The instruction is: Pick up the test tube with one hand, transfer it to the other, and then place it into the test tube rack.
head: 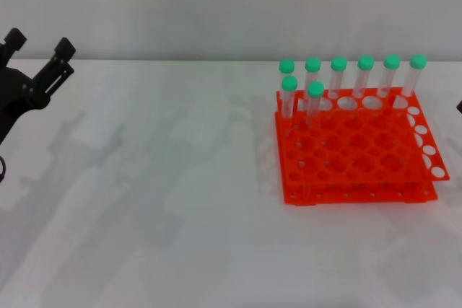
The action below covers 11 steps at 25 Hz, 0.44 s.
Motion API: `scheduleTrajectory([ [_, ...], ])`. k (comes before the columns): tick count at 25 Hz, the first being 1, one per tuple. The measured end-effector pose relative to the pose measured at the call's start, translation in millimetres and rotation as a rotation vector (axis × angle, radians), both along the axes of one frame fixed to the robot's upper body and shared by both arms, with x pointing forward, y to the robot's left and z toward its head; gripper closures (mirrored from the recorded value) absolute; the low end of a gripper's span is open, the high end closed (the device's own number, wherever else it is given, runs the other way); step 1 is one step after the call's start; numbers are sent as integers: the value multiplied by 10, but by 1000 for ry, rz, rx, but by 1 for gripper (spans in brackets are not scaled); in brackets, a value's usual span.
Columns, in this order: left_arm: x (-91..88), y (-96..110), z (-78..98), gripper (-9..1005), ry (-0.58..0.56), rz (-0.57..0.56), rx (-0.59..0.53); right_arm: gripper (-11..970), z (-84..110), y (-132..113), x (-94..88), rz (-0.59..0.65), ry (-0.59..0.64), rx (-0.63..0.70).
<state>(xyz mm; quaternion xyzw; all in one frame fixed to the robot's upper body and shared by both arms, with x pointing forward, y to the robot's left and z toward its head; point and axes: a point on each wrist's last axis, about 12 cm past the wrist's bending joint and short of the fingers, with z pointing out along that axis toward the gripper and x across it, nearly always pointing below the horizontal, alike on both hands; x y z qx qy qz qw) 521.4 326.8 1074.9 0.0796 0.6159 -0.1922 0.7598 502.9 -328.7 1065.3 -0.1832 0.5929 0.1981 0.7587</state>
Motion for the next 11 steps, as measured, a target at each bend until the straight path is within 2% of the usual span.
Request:
scheduleTrajectory([
  [11,21,-60,-42,103,11,-3,-36,191,-131,-160,-279,-63,30,-1],
])
